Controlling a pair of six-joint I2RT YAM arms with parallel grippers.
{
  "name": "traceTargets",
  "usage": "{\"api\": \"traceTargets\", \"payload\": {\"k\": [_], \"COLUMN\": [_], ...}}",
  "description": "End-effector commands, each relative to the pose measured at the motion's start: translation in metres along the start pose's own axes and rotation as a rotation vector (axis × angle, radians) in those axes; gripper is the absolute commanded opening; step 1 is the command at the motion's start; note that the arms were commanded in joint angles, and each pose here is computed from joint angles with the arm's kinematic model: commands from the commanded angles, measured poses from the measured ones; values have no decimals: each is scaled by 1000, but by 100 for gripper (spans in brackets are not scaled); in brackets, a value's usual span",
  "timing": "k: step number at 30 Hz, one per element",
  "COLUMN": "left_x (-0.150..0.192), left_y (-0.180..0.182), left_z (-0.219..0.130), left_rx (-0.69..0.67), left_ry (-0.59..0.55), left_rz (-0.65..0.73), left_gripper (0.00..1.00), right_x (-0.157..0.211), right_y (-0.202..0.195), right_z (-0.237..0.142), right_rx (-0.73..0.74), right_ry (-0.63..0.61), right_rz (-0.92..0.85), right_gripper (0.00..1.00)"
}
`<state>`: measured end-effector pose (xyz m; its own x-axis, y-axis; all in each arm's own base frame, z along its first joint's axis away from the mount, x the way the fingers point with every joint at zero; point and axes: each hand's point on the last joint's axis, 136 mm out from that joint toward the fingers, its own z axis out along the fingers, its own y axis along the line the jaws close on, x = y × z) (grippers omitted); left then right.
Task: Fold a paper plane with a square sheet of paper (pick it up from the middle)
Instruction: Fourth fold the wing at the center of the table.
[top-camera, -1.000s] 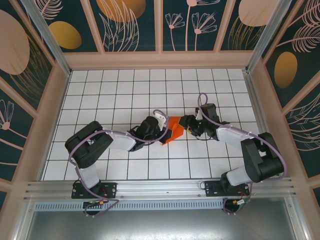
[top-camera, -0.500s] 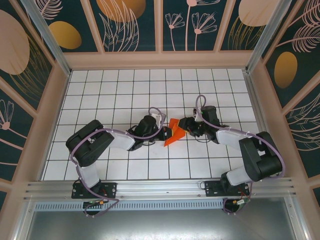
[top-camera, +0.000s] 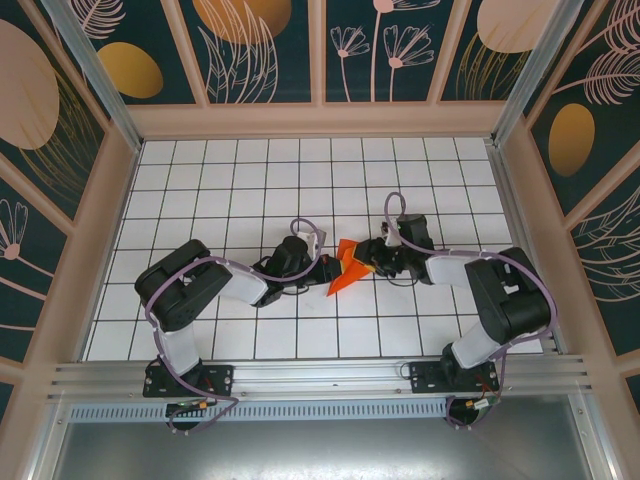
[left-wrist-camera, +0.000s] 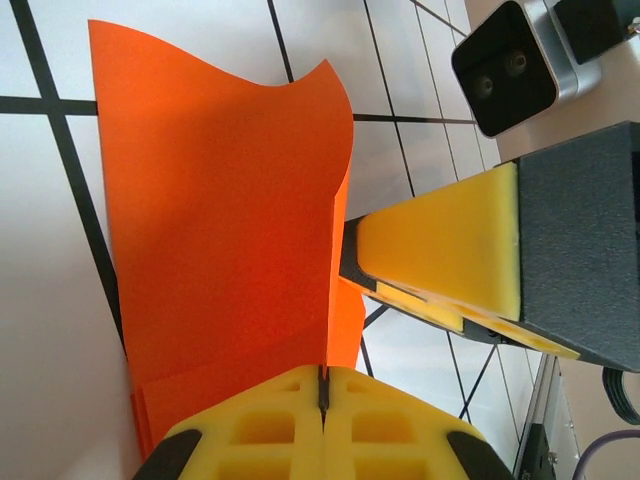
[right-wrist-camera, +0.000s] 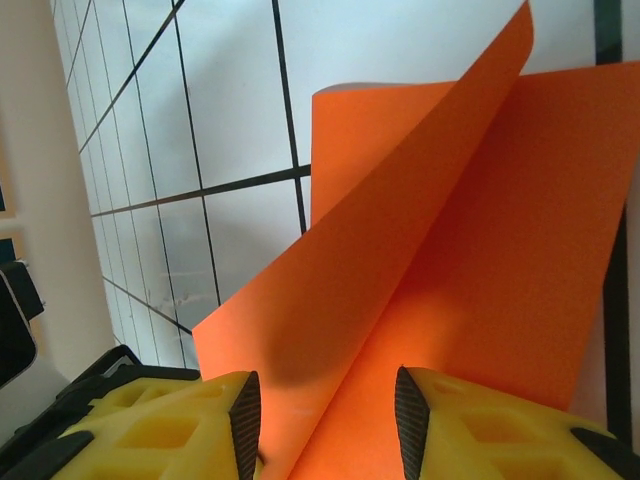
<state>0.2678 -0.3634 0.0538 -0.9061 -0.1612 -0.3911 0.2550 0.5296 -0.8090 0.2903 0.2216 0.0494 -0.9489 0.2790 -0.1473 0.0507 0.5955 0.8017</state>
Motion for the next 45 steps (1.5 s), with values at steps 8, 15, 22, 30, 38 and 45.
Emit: {"api": "traceTargets", "payload": {"k": [8,15,22,30,38,45], "left_x": [-2,3,4,1,0,-1], "left_y": [1,6,9,10,8,1], "left_z": [3,8,13,17,16,13], "left_rx": [29,24,4,-13,-5,49], "left_ry": [-9,13,32,34,32,14], "left_rz": [-10,-3,34,63,65,0], "left_gripper": [3,13,25,16,4,4], "right_x": [-1,2,3,3,2,5], "right_y": [0,-7,-9,-5,6,4], "right_z": [10,14,15,15,5,6], "right_rx": [-4,14,23,17,2,15], "right_ry": [22,34,40,46,35,49], "right_rz": [56,77,82,70,14,12], "right_gripper": [47,48,50,50,49,49]}}
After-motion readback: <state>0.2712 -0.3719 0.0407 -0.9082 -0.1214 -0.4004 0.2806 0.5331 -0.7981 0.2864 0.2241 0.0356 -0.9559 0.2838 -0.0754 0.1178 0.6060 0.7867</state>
